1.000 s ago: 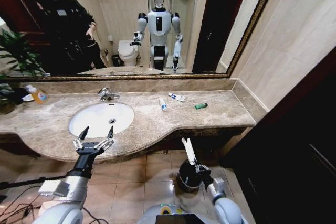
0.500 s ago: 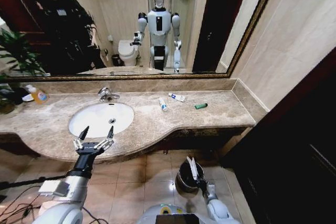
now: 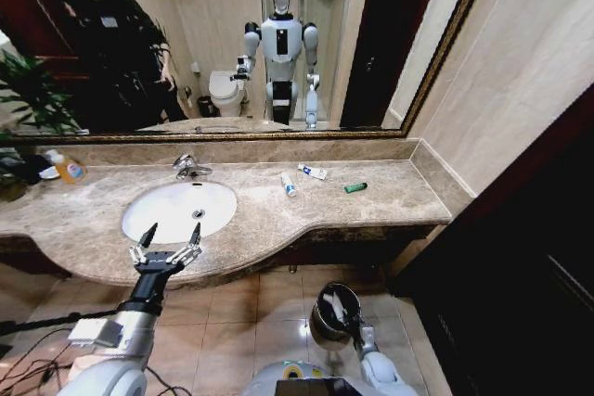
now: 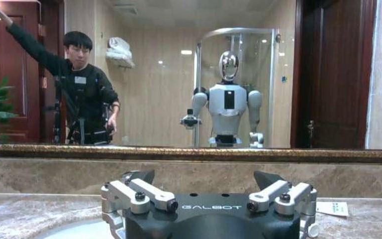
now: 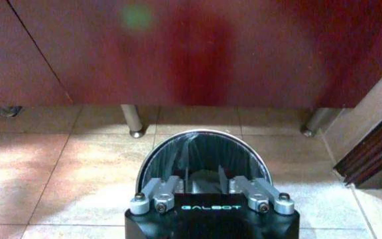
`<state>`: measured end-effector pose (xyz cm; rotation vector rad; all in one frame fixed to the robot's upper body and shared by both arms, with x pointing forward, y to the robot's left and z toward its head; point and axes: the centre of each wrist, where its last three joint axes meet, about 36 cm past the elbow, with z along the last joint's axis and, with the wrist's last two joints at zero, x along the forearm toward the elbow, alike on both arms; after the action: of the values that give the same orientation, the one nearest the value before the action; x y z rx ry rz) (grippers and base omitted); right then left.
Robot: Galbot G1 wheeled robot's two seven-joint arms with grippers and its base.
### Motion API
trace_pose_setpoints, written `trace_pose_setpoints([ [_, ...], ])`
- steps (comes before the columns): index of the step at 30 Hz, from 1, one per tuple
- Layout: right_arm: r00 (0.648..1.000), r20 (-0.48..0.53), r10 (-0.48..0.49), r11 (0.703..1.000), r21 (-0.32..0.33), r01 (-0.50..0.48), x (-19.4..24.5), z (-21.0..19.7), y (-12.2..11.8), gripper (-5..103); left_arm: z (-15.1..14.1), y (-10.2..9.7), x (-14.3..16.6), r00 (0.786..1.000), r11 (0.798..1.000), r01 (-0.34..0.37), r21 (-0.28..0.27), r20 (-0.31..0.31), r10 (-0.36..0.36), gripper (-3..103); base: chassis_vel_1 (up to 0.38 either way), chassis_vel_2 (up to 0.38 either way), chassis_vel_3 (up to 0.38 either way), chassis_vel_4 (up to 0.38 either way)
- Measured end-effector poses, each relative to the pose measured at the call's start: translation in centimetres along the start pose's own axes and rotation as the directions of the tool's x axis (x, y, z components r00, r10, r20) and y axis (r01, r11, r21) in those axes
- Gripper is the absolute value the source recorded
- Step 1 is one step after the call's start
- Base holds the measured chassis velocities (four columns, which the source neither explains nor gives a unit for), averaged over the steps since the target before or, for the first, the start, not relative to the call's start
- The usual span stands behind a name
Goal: Pick up the trash from the sink and place it in the trash bin.
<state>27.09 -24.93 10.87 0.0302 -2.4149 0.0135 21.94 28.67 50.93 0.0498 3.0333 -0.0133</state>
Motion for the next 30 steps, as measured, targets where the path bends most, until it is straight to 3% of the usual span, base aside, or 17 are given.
trace_pose_setpoints([
  [1,1.0,0.0,0.0,1.0,0.0,0.0,0.0,0.0,0.0,32,0.0,0.0,0.0,1.0,1.0,0.0,0.0,0.0,0.0,100,0.0,0.0,0.0,0.0],
  [4,1.0,0.004,0.0,1.0,0.003,0.0,0.0,-0.1,-0.1,48,0.0,0.0,0.0,1.0,1.0,0.0,0.0,0.0,0.0,100,0.0,0.0,0.0,0.0],
  [9,1.0,0.008,0.001,1.0,0.006,-0.001,0.1,-0.2,-0.3,60,0.0,0.0,0.0,1.0,1.0,0.0,0.0,0.0,0.0,100,0.0,0.0,0.0,0.0],
  [13,1.0,0.01,0.001,1.0,-0.003,-0.001,0.1,-0.3,-0.3,81,0.0,0.0,0.0,1.0,1.0,0.0,0.0,0.0,0.0,100,0.0,0.0,0.0,0.0],
  [14,1.0,0.01,0.001,1.0,-0.003,-0.001,0.1,-0.3,-0.3,81,0.0,0.0,0.0,1.0,1.0,0.0,0.0,0.0,0.0,100,0.0,0.0,0.0,0.0],
  [17,1.0,0.015,-0.001,1.0,-0.007,0.001,0.1,-0.5,-0.2,96,0.0,0.0,0.0,1.0,1.0,0.0,0.0,0.0,0.0,100,0.0,0.0,0.0,0.0],
  [25,1.0,0.023,-0.001,1.0,-0.018,0.002,0.6,-1.2,-0.2,100,0.0,0.0,0.0,1.0,1.0,0.0,0.0,0.0,0.0,100,0.0,0.0,0.0,0.0],
  [30,0.996,0.087,0.004,0.999,-0.05,0.0,2.2,-4.2,-1.0,100,0.0,0.0,0.0,1.0,1.0,0.0,0.0,0.0,0.0,100,0.0,0.0,0.0,0.0],
])
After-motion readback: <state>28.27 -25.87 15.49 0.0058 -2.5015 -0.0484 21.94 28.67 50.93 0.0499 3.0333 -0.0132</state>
